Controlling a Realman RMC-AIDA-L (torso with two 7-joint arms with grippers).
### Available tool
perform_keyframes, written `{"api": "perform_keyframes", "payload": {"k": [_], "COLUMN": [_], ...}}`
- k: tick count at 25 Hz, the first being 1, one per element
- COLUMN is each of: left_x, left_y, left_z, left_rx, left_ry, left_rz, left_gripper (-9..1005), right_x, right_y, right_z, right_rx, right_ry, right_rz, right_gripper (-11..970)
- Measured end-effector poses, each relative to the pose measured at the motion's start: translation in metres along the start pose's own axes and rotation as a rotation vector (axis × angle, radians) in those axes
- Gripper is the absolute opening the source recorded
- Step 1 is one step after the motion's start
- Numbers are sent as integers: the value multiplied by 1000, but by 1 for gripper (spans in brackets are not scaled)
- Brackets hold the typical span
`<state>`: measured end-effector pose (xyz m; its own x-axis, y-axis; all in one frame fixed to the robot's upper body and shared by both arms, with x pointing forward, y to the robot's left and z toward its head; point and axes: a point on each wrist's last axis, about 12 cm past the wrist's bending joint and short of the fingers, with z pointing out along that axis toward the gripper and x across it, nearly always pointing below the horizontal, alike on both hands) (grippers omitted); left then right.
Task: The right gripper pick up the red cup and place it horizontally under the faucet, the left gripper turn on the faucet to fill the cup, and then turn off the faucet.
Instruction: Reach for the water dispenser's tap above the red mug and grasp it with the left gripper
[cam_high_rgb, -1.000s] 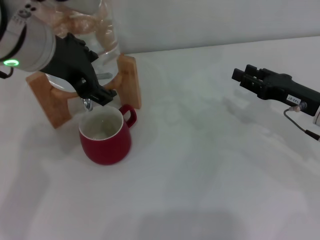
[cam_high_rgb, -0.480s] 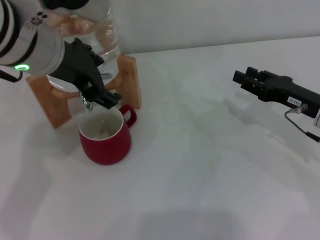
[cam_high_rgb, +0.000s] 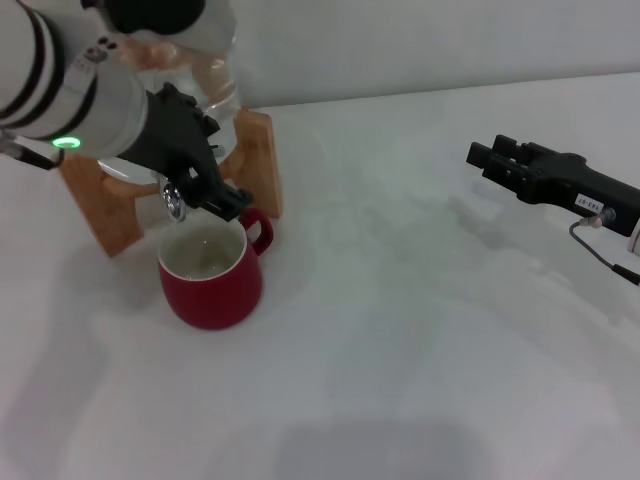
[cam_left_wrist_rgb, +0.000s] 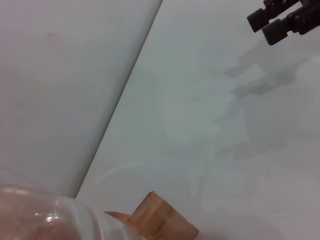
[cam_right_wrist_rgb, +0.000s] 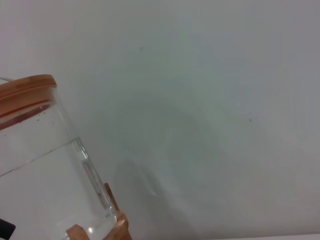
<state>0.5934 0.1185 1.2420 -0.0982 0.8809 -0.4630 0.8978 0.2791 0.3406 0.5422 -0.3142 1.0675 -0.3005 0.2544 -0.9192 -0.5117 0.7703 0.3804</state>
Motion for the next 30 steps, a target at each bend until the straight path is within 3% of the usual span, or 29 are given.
{"api": "perform_keyframes", "payload": {"k": [30], "left_x": [-5], "left_y": [-5], "left_z": [13], "left_rx": [21], "left_ry": [15], "left_rz": [27], "left_gripper": [876], "right_x": [1], "right_y": [-2], "right_z": [0], "right_rx": [18], "right_ry": [4], "right_rz": [2], "right_gripper": [515]}}
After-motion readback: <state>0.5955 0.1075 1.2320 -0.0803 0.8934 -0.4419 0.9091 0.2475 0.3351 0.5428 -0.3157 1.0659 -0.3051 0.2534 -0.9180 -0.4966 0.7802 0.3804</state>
